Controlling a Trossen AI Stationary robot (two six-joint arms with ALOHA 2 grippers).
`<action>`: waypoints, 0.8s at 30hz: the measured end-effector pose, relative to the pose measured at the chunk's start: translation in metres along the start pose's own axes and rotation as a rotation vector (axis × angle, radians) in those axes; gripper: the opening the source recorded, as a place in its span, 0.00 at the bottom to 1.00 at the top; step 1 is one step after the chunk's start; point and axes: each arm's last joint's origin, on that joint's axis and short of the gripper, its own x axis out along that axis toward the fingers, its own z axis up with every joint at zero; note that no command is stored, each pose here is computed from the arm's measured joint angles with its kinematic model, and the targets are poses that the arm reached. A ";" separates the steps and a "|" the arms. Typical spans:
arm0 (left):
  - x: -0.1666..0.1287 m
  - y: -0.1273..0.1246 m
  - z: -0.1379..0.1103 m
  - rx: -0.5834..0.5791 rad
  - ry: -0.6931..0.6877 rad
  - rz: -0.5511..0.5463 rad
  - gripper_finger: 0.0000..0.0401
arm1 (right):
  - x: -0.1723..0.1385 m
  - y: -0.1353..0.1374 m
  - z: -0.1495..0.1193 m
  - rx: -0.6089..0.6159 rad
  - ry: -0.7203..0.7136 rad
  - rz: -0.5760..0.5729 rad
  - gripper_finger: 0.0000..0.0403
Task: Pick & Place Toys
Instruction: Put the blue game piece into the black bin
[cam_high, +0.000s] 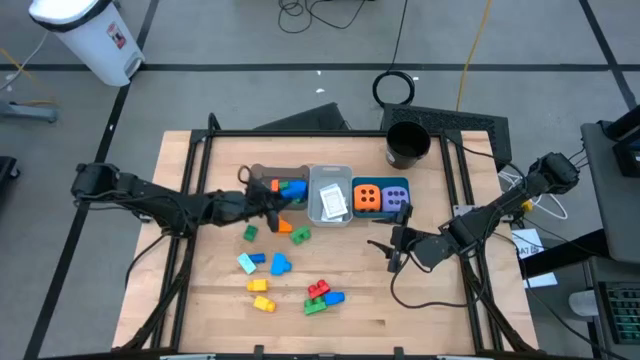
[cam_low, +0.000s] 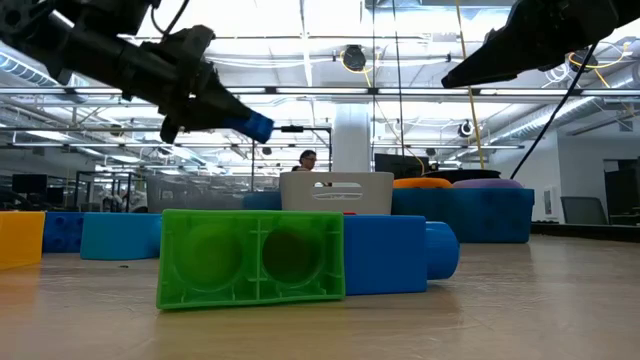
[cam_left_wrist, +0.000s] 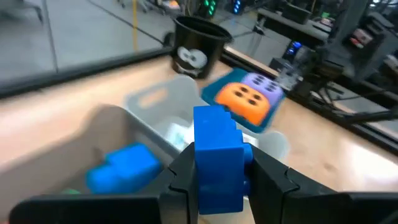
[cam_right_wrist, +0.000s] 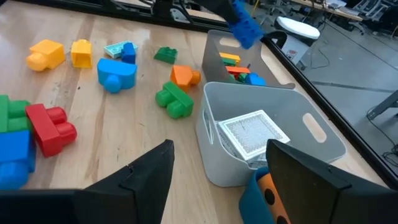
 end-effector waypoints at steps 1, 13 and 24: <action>-0.002 0.005 0.001 0.020 -0.005 0.001 0.25 | 0.000 0.000 0.000 0.000 -0.001 0.000 0.61; 0.013 0.057 0.025 0.095 0.228 0.023 0.25 | 0.000 0.000 0.002 -0.059 -0.015 0.001 0.60; 0.021 0.065 0.073 0.285 0.301 -0.028 0.25 | 0.000 0.000 0.005 -0.095 -0.037 0.000 0.60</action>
